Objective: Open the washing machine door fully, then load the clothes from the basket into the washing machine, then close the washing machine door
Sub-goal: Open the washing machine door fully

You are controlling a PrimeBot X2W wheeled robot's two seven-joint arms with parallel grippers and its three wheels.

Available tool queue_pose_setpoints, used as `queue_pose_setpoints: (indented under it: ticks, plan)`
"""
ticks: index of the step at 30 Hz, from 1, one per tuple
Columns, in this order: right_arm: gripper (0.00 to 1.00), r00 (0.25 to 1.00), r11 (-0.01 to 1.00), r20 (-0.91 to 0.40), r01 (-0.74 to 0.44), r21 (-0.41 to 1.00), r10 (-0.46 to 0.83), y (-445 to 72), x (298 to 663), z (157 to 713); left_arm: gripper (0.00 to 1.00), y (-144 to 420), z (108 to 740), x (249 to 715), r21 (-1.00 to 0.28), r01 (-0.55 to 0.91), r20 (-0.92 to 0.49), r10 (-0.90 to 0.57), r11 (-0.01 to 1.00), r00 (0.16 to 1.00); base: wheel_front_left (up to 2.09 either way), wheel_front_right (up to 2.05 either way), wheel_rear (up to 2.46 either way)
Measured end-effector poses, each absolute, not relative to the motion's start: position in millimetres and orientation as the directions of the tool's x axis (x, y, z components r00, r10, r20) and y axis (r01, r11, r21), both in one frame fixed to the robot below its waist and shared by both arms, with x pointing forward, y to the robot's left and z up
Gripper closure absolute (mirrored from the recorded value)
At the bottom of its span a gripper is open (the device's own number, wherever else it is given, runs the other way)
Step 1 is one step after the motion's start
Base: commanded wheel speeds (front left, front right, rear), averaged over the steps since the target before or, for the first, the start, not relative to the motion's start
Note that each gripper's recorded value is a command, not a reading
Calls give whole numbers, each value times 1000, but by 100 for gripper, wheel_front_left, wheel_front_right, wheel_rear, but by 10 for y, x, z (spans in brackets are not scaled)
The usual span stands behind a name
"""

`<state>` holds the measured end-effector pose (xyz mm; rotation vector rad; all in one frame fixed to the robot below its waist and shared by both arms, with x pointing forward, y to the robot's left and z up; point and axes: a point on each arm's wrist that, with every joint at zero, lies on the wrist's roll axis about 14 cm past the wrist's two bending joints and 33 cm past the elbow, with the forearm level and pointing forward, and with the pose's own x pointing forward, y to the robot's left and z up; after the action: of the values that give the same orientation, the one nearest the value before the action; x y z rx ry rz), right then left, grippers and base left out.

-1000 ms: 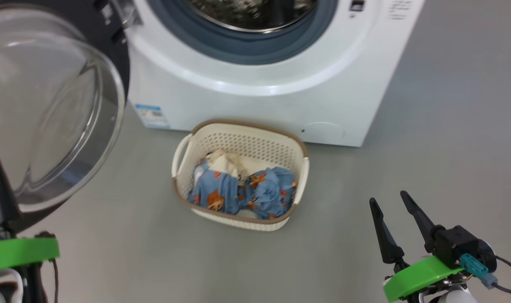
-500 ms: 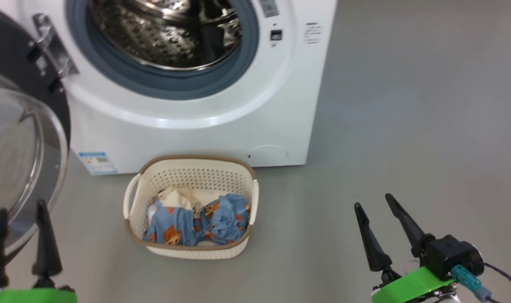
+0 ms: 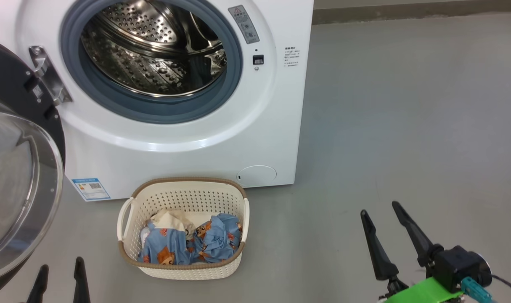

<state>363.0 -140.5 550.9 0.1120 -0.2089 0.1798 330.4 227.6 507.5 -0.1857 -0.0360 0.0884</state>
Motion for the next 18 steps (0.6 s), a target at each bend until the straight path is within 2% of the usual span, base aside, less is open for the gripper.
queue_pose_setpoints:
  ticks: [18]
  plan:
    - [0,973,979,177,-168,118,146,-1460,3539,5376,0,2174,5094,3254,-141,-42,40,48,989,998,0,0,0]
